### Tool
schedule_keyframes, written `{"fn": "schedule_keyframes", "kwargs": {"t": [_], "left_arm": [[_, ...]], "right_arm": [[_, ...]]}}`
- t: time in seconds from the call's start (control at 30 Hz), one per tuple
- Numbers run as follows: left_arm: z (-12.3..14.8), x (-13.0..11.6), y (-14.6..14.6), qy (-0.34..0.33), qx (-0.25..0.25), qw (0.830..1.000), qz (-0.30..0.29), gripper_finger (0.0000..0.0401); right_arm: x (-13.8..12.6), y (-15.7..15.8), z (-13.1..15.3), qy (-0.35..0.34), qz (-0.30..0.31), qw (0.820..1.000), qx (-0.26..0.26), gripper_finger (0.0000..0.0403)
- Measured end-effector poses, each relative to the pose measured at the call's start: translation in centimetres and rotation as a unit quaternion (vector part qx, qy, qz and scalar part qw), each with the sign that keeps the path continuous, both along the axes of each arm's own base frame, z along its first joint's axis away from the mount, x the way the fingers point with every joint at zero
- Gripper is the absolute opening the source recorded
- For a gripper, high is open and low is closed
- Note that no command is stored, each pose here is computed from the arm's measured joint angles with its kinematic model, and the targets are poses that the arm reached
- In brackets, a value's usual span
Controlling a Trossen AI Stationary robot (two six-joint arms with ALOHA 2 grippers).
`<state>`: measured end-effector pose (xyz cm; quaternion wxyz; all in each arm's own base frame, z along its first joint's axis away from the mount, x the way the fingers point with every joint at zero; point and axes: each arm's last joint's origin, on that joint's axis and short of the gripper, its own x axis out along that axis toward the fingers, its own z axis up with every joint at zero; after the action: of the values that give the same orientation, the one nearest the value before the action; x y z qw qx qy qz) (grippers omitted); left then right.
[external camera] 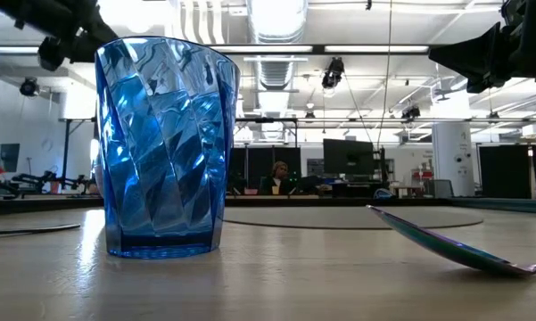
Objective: Pick & Place Utensil
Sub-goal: Put the purple bowl on the placemat
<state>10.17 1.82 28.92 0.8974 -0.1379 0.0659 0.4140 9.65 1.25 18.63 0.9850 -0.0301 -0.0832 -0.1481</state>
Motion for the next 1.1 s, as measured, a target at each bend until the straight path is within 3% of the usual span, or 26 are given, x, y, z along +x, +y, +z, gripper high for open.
{"fn": "schedule_keyframes", "kwargs": {"t": [0.3, 0.57, 1.1], "left_arm": [[1.4, 2.8, 2.3, 0.093, -0.073, 0.993, 0.024, 0.0168], [-0.1, 3.6, 5.9, 0.135, -0.195, 0.972, 0.005, 0.0168], [-0.3, 4.3, 7.8, 0.198, -0.196, 0.96, -0.013, 0.0168]], "right_arm": [[0.0, 0.0, 0.0, 0.0, 0.0, 1.0, 0.0, 0.0008], [0.0, 0.0, 0.0, 0.0, 0.0, 1.0, 0.0, 0.0008], [0.0, 0.0, 0.0, 0.0, 0.0, 1.0, 0.0, 0.0008]]}}
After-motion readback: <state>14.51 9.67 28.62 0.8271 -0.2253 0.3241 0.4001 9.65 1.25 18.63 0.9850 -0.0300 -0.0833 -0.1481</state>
